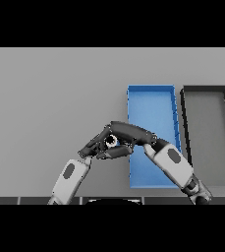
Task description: Pick up the blue pipe and place it into the blue bin.
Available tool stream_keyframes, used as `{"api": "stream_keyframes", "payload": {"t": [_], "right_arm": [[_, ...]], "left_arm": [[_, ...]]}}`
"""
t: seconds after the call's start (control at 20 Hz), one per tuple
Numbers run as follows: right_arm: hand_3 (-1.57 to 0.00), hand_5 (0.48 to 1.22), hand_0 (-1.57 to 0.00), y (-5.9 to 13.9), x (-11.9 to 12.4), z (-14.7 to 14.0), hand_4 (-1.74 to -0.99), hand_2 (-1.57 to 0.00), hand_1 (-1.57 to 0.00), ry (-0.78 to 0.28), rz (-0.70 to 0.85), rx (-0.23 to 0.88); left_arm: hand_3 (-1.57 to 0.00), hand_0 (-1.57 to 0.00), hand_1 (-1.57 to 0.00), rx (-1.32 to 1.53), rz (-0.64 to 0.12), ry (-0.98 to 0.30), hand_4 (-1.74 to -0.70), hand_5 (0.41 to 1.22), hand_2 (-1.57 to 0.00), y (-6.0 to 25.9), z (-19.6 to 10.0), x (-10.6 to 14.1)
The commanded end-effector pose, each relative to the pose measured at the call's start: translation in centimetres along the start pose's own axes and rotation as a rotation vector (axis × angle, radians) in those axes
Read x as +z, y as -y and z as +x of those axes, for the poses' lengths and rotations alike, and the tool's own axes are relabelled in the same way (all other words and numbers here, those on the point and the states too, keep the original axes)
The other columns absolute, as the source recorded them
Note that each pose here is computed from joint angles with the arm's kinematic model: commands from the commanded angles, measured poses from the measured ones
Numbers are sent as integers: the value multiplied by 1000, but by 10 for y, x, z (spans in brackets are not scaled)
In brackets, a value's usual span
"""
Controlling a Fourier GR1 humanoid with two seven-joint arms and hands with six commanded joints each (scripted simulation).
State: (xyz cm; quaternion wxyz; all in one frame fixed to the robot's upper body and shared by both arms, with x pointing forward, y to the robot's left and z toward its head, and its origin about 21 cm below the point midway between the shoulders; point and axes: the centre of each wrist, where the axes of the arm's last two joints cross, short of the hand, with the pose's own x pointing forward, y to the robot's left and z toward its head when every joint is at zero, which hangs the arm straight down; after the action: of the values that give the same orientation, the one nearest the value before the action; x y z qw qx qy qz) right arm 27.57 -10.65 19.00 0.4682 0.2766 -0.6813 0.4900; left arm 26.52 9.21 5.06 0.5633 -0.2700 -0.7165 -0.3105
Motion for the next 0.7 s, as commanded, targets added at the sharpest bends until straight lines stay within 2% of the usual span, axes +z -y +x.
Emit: {"api": "stream_keyframes", "payload": {"t": [0.0,0.1,0.15,0.25,0.3,0.35,0.4,0.5,0.65], "right_arm": [[-1462,1125,-1511,-2,1,-2,-1710,-1514,-1511,10,-5,-5],[-1501,1160,-1533,-1,3,-3,-1721,-1535,-1533,36,-24,-19],[-1515,1172,-1540,-2,-1,-1,-1725,-1542,-1540,17,-32,-22],[-1535,1190,-1551,-3,2,-1,-1731,-1552,-1551,30,-50,-14],[-1542,1196,-1555,-1,1,-1,-1733,-1556,-1555,6,-58,1],[-1548,1201,-1558,-3,3,-1,-1734,-1559,-1558,22,-57,6],[-1553,1205,-1561,-5,-1,-1,-1736,-1561,-1561,11,-59,-1],[-1559,1211,-1565,-8,-1,6,-1738,-1565,-1565,4,-63,-11],[-1565,1216,-1568,-7,-2,6,-1739,-1568,-1568,-19,-81,-3]], "left_arm": [[-1433,-1571,-1571,-6,-1,-7,-1728,1221,-1571,-2,0,2],[-1426,-1571,-1571,-18,-6,-8,-1731,1221,-1571,1,4,-2],[-1422,-1571,-1571,-24,-1,1,-1731,1221,-1571,-2,3,-1],[-1454,-1571,-1571,-69,29,26,-1724,1221,-1571,-2,2,2],[-1166,-1462,-1342,-92,34,14,-1599,1221,-1293,-1,-1,0],[-933,-1169,-1073,-102,7,10,-1475,1221,-1034,-4,1,0],[-746,-935,-858,-112,-25,3,-1372,1221,-827,-8,0,2],[-477,-598,-549,-138,-63,12,-1206,1221,-529,-11,1,5],[-244,-306,-281,-149,-52,-55,-1047,938,-270,-10,3,4]]}}
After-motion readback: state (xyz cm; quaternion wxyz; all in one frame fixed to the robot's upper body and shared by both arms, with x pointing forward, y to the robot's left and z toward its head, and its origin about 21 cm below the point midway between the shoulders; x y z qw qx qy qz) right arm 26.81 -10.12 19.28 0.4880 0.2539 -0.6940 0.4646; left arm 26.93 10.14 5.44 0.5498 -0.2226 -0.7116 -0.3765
